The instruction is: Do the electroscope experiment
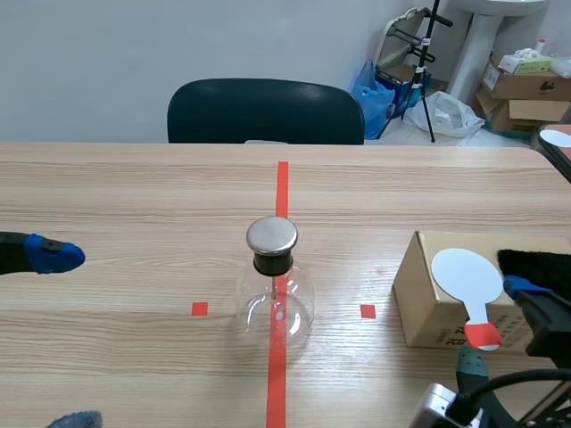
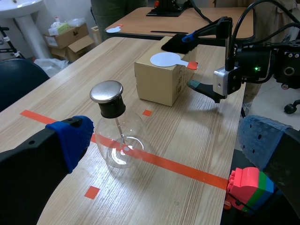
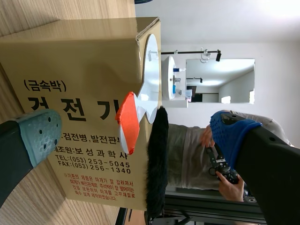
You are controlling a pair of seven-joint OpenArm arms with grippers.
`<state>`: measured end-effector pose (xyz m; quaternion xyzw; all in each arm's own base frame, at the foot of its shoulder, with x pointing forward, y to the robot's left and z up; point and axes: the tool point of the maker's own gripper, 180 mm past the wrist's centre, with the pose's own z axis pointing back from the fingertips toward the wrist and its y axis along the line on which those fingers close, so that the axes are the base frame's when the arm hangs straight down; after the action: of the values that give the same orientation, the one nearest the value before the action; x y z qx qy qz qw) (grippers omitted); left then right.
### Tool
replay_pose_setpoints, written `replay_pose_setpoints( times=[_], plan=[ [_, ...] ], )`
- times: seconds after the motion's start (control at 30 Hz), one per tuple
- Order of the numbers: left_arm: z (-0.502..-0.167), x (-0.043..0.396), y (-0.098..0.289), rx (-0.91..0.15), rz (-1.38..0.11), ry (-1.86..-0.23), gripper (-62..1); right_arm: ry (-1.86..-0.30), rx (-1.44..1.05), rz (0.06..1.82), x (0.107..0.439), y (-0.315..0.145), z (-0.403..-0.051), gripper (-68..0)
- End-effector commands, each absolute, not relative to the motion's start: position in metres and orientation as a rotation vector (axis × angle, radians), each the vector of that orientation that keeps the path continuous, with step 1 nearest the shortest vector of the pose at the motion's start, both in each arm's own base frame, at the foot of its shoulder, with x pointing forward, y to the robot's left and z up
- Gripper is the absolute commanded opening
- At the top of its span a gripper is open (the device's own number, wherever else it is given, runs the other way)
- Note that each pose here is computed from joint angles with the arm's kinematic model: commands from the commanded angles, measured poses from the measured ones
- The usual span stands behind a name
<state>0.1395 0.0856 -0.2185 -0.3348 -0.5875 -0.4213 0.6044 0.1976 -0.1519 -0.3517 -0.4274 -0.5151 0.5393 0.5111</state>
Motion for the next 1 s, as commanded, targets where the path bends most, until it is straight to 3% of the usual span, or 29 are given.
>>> replay_pose_setpoints(
  times=[0.0,0.57,0.97],
  plan=[
    [-0.214,0.136,0.083,-0.806,-0.946,-1.374,1.4,-1.279,-1.099,1.286,0.2,-0.156,-0.337,0.4],
    [-0.214,0.136,0.083,-0.806,-0.946,-1.373,1.4,-1.27,-1.11,1.271,0.2,-0.158,-0.335,0.4],
    [-0.215,0.136,0.084,-0.805,-0.947,-1.372,1.4,-1.287,-1.068,1.226,0.157,-0.159,-0.302,0.4]
  ],
)
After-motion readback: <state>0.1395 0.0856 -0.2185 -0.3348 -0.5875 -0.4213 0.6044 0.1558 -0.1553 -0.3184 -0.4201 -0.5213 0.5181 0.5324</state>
